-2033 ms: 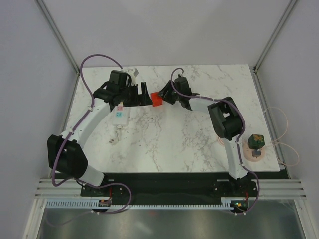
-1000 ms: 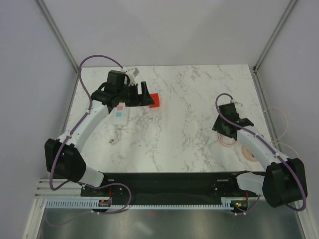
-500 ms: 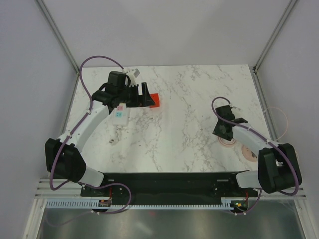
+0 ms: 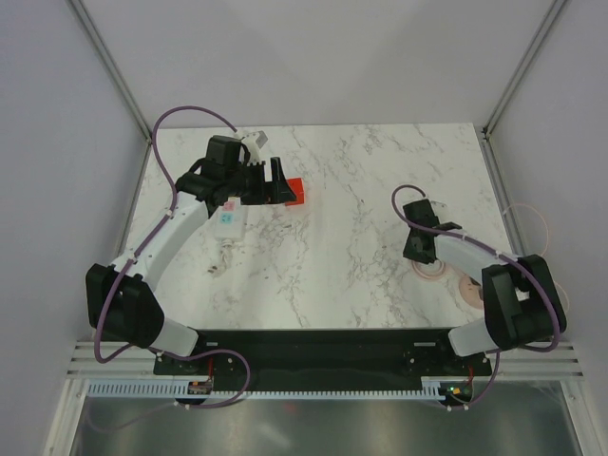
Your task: Pull the plug off the socket
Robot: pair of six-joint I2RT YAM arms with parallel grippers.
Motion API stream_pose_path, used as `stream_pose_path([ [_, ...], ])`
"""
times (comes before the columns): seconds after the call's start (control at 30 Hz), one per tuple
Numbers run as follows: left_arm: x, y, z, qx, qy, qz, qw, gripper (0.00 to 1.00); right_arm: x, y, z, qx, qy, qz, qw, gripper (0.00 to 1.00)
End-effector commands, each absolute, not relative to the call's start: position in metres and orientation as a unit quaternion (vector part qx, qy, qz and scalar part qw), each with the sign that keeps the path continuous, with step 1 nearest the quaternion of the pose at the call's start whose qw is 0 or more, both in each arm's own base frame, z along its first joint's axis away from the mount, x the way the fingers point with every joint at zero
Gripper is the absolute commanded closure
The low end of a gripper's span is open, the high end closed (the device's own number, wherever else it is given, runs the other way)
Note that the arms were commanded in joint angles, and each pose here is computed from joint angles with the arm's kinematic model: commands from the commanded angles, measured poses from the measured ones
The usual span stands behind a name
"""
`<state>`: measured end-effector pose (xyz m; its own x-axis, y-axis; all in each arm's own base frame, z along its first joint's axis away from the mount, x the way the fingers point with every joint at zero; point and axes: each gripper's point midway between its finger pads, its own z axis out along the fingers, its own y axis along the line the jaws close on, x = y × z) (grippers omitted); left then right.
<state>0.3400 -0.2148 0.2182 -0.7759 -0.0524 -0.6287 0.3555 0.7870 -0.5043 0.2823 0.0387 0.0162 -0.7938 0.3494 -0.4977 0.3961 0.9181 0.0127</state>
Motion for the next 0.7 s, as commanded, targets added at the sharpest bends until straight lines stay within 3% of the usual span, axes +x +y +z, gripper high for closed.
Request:
stream_pose_path([
  [0.0, 0.339, -0.224, 0.229, 0.091, 0.876, -0.339, 0.331, 0.12, 0.296, 0.075, 0.024, 0.152, 0.95, -0.008, 0.272, 0.75],
  [0.37, 0.342, -0.222, 0.223, 0.088, 0.88, -0.332, 0.328, 0.12, 0.301, 0.208, 0.04, 0.033, 0.954, 0.068, 0.289, 0.79],
  [0.67, 0.343, -0.221, 0.221, 0.088, 0.881, -0.327, 0.33, 0.12, 0.29, 0.282, 0.064, -0.048, 0.944, 0.118, 0.304, 0.73],
])
